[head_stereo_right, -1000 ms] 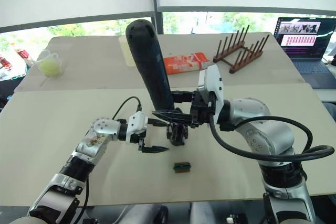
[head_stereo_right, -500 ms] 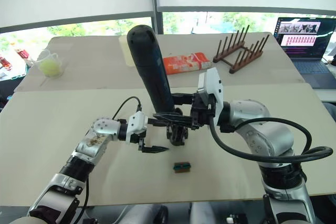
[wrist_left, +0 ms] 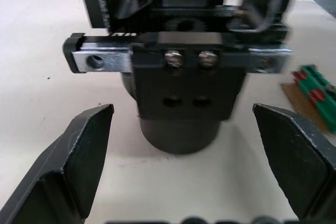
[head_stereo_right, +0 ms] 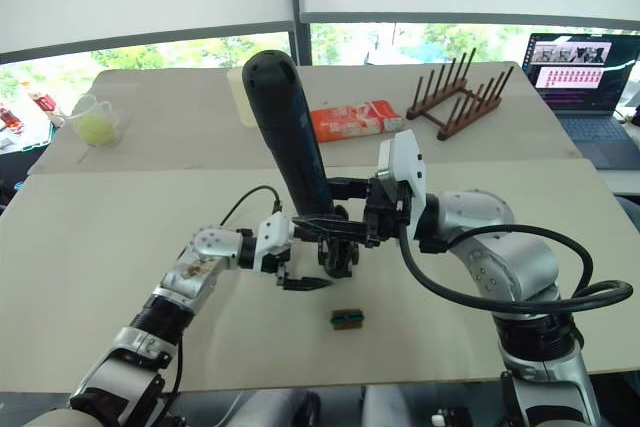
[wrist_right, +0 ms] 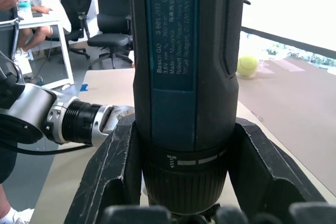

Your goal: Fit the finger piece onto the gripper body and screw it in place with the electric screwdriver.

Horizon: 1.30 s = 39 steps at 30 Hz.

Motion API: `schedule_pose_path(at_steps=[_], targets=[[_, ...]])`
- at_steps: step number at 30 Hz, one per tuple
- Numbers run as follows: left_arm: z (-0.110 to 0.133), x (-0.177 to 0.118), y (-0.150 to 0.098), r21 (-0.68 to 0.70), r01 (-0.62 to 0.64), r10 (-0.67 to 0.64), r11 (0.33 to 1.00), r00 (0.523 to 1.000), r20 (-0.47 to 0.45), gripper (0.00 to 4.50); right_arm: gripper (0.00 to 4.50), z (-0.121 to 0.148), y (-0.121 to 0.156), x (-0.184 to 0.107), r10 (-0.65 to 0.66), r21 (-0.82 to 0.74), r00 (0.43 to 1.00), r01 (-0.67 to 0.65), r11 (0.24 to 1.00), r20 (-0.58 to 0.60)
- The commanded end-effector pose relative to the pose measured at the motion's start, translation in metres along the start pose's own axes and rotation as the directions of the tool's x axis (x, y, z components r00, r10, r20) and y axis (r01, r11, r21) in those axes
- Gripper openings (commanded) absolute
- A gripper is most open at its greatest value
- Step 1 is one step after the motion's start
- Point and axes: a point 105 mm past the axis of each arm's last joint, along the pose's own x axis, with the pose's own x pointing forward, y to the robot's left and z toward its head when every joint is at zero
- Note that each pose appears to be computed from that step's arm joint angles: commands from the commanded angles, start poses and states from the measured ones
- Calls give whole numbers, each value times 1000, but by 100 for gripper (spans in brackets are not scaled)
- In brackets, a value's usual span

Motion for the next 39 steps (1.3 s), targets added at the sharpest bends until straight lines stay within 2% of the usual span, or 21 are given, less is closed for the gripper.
schedule_pose_path(at_steps=[1,3,6,11,16,20,28,39], targets=[[8,5,4,29,-7,6,1000,1000,27,425,190,12,-4,-5,-24,-53,999,25,998,26],[7,7,3,29,-4,3,1000,1000,26,361,190,12,-5,-5,-28,-52,999,30,998,24],[-5,10,4,28,-7,8,1000,1000,-10,225,190,10,-10,-8,-52,-33,998,52,998,25],[-11,14,7,27,-10,11,1000,1000,-15,226,190,3,-12,-10,-40,1,999,40,999,13],[-8,17,8,34,-7,7,999,1000,-6,226,190,-15,-5,-12,36,122,998,-30,992,-43],[-8,16,8,40,-8,8,999,1000,-7,226,190,-22,3,-13,76,130,995,-68,989,-62],[-8,14,8,42,-15,15,999,1000,-6,226,190,-34,-11,-13,-13,65,994,20,998,-110],[-6,14,10,47,-24,24,999,1000,-2,226,190,-58,-19,-20,-30,142,991,48,989,-128]])
